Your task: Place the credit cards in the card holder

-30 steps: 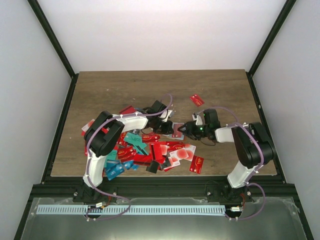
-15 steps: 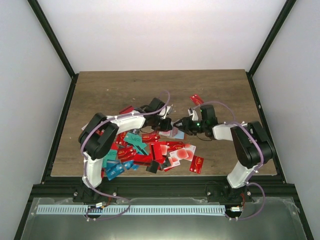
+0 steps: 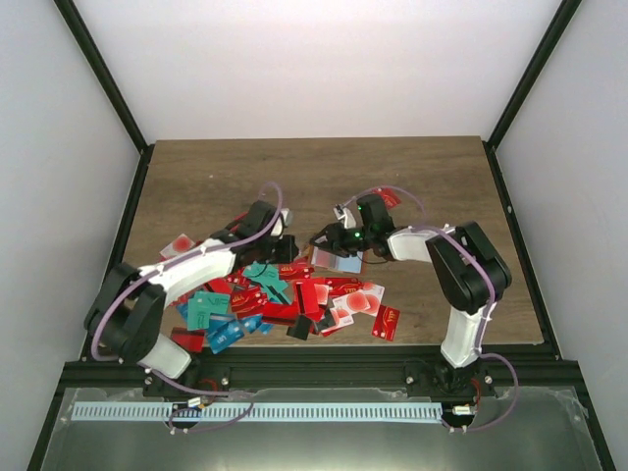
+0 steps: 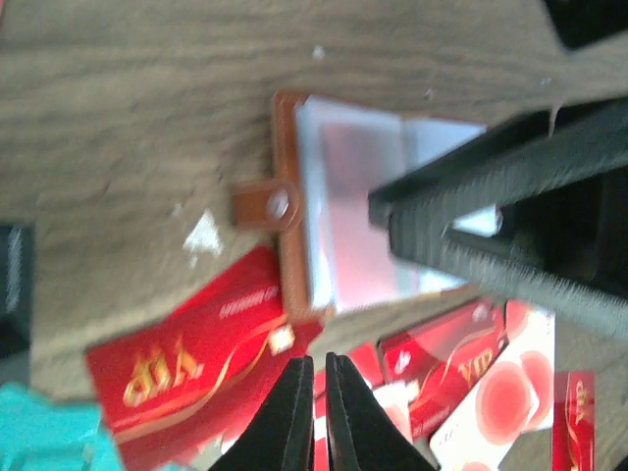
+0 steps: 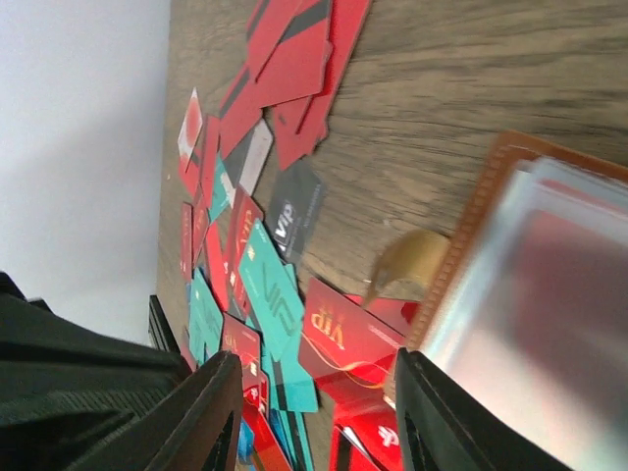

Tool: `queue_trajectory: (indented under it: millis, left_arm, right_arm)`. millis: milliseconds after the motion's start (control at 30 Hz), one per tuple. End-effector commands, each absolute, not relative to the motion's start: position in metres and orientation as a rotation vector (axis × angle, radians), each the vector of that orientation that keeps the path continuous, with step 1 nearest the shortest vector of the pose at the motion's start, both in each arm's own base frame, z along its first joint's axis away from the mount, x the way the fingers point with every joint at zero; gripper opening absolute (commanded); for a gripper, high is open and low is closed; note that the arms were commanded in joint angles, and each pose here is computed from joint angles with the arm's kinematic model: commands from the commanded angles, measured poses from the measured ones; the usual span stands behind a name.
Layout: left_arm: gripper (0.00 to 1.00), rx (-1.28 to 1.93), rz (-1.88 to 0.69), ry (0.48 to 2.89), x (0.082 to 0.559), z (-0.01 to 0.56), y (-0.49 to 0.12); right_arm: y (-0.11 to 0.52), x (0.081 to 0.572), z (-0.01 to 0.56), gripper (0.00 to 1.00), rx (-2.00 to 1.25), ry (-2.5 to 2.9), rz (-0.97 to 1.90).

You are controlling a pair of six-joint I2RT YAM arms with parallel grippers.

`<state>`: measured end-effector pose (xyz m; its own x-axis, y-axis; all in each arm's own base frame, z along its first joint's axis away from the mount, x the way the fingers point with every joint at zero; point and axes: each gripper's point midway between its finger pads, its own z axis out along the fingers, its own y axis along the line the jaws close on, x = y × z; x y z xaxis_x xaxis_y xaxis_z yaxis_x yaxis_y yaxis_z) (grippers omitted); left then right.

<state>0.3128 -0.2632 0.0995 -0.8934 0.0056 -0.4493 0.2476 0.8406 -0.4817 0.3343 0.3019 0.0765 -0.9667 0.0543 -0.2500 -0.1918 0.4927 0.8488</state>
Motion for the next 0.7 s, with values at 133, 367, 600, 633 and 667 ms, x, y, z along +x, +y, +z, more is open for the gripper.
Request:
queue_trajectory:
  millis: [133,367,600,633,667]
  left_arm:
    - [0.17,0.062,-0.712,2.647,0.253,0.087,-0.215]
    - [0.28,-0.077,-0.671,2.742,0.208,0.069,-0.182]
    - [0.29,-0.143,-0.721,2.814,0.171,0.055,-0.174]
    - [0.30,-0.141,-0.732,2.829,0.164,0.052,-0.175]
    - [0.30,-0.143,-0.733,2.841,0.159,0.049,-0.175]
  right_arm:
    - [0.312,0.321,0.100,0.45,-0.296,2.459,1.378]
    - [0.333,0.264,0.103,0.45,-0.554,2.440,1.363]
    - [0.365,0.218,0.092,0.45,-0.802,2.439,1.391]
    - [0.369,0.214,0.090,0.45,-0.833,2.442,1.384]
    - [0.373,0.210,0.087,0.45,-0.861,2.448,1.380]
